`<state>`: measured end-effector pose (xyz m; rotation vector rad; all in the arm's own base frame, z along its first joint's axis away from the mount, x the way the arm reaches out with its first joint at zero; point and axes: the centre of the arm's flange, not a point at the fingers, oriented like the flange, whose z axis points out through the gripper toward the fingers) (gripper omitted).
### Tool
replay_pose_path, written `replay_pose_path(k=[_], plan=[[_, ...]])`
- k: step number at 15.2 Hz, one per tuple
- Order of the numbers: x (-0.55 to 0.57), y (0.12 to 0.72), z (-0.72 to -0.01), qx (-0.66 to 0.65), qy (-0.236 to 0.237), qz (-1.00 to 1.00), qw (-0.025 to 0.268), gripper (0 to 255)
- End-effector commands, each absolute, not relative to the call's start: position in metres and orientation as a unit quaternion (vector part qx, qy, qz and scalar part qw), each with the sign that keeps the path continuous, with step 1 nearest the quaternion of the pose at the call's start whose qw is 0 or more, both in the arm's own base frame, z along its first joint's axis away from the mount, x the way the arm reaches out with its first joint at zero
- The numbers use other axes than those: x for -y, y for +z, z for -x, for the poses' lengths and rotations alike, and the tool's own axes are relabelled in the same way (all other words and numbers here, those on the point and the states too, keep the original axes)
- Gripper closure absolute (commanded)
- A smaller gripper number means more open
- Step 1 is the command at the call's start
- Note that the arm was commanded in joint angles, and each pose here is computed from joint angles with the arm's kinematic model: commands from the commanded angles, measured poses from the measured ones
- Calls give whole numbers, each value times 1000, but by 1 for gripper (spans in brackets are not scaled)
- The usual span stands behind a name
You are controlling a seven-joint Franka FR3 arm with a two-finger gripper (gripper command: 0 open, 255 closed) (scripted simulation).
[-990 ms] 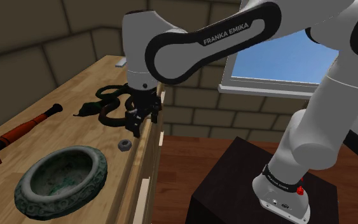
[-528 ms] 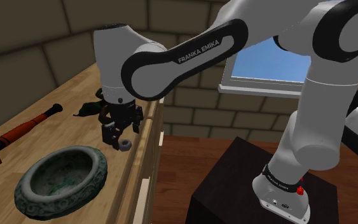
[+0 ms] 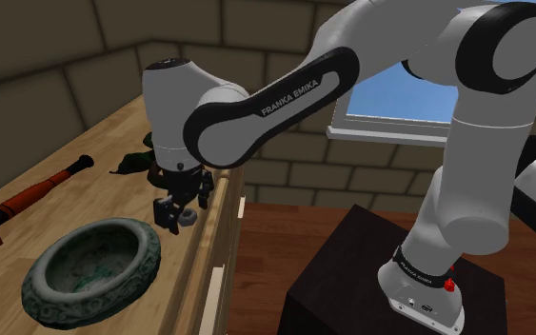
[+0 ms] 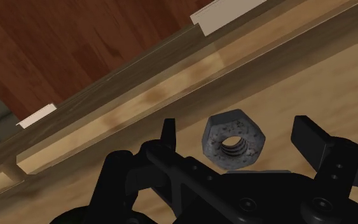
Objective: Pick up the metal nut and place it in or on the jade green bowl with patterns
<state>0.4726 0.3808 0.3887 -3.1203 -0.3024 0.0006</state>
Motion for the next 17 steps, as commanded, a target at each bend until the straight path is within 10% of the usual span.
replay_pose_path(k=[1, 5, 6, 17], plan=[[-381, 388, -472, 96, 0, 995, 3, 0], [-381, 388, -472, 96, 0, 995, 3, 0], [-381, 388, -472, 96, 0, 995, 3, 255], [-381, 398, -472, 96, 0, 995, 3, 255]])
